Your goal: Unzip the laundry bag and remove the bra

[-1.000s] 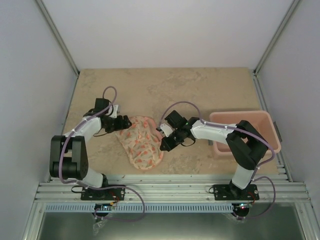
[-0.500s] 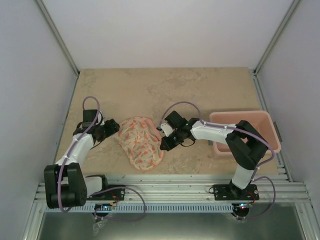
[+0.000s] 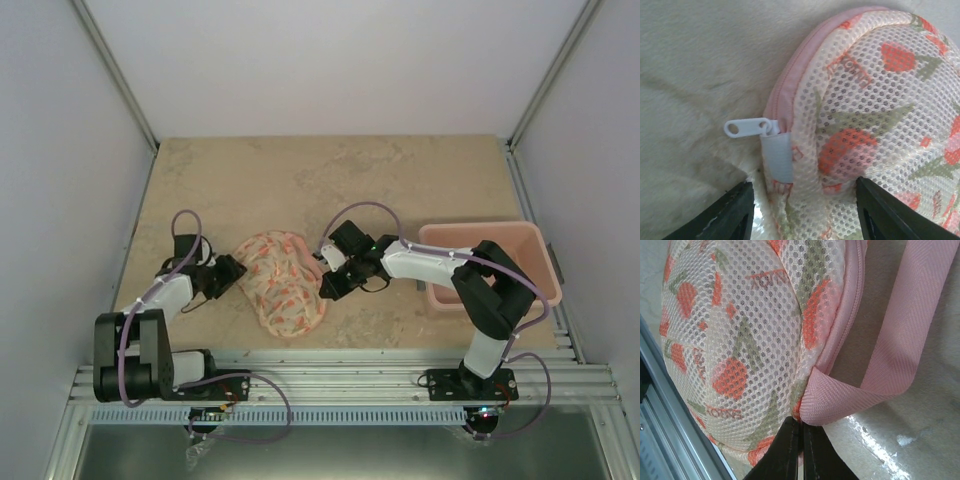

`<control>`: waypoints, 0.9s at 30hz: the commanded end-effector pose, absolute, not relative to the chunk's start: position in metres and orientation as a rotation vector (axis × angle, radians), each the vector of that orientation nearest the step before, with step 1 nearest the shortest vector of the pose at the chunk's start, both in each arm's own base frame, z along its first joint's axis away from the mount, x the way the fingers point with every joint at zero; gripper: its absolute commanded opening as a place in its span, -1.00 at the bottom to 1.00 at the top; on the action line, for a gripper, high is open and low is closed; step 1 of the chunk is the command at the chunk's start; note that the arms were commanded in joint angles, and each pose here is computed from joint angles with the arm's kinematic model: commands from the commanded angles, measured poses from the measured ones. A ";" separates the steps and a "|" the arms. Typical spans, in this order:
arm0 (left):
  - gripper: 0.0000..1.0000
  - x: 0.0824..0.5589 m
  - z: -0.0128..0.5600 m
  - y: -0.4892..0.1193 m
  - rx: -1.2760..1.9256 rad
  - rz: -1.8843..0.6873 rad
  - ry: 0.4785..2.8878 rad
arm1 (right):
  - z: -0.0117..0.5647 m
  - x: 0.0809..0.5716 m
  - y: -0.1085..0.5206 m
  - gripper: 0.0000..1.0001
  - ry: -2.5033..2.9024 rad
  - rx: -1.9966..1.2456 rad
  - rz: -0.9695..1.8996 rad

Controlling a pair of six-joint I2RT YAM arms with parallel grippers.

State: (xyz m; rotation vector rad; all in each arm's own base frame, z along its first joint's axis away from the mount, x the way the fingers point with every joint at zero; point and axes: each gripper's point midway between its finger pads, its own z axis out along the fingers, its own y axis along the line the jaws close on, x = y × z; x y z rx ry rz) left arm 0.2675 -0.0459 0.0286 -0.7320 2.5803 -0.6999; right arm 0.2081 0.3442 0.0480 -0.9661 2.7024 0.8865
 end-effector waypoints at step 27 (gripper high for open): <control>-1.00 0.296 0.185 -0.125 0.501 -0.694 2.214 | 0.217 0.260 0.349 0.41 2.127 -1.092 0.960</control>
